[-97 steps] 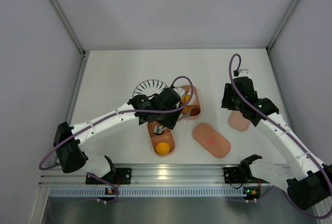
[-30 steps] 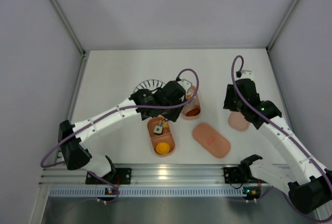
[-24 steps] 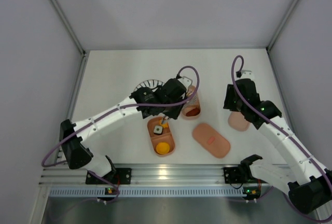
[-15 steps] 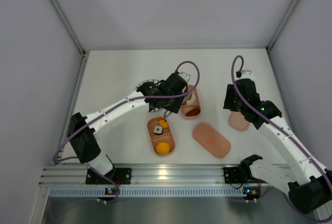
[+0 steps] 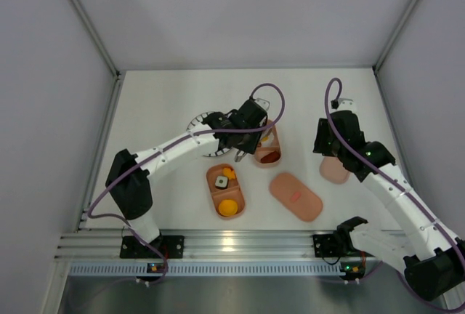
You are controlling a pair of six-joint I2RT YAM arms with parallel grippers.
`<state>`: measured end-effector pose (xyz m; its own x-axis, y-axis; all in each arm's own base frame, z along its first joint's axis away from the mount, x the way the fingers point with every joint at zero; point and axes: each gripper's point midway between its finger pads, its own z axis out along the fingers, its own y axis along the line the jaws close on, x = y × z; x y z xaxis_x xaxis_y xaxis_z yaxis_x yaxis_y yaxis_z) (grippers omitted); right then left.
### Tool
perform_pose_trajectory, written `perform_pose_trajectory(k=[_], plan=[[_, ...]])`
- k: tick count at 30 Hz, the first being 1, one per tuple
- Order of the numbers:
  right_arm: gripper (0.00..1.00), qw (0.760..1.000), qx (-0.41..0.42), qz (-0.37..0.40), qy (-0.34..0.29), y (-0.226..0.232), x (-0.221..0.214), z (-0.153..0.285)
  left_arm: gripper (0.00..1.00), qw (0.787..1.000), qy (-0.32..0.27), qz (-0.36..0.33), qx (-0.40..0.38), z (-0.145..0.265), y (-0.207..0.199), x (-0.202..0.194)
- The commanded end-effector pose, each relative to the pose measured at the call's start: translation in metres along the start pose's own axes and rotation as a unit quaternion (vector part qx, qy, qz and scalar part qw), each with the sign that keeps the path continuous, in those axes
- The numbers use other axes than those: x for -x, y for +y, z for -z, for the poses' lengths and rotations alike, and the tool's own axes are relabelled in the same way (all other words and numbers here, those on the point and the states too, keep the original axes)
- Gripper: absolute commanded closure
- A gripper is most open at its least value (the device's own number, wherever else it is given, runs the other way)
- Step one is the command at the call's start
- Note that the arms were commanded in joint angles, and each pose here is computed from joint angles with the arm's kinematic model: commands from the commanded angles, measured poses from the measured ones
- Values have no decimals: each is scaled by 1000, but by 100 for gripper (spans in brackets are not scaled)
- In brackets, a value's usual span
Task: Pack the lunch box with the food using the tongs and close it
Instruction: Place the fake food in the packing box.
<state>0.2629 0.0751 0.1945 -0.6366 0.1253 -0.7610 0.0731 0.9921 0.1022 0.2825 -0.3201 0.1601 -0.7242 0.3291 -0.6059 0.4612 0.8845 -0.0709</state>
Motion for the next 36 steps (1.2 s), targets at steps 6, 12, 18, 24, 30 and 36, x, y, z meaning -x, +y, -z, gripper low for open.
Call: perform_pose_trajectory(k=[6, 12, 18, 24, 30, 36], plan=[[56, 1000, -12, 2, -2, -9, 0, 6, 64, 999, -50, 16, -16, -4, -11, 32], [56, 1000, -12, 1, -3, -10, -1, 7, 57, 999, -40, 13, -24, -9, -14, 27], [56, 1000, -12, 1, -3, -10, -1, 8, 49, 999, -36, 11, -28, -7, -13, 22], [56, 1000, -13, -2, -2, -11, -3, 8, 46, 998, -45, 13, -38, 5, -15, 25], [56, 1000, -13, -2, -4, -11, -1, 10, 46, 996, -71, 19, -45, 30, -12, 35], [56, 1000, -19, -3, -1, -13, -3, 10, 46, 994, -98, 31, -37, 62, -2, 41]])
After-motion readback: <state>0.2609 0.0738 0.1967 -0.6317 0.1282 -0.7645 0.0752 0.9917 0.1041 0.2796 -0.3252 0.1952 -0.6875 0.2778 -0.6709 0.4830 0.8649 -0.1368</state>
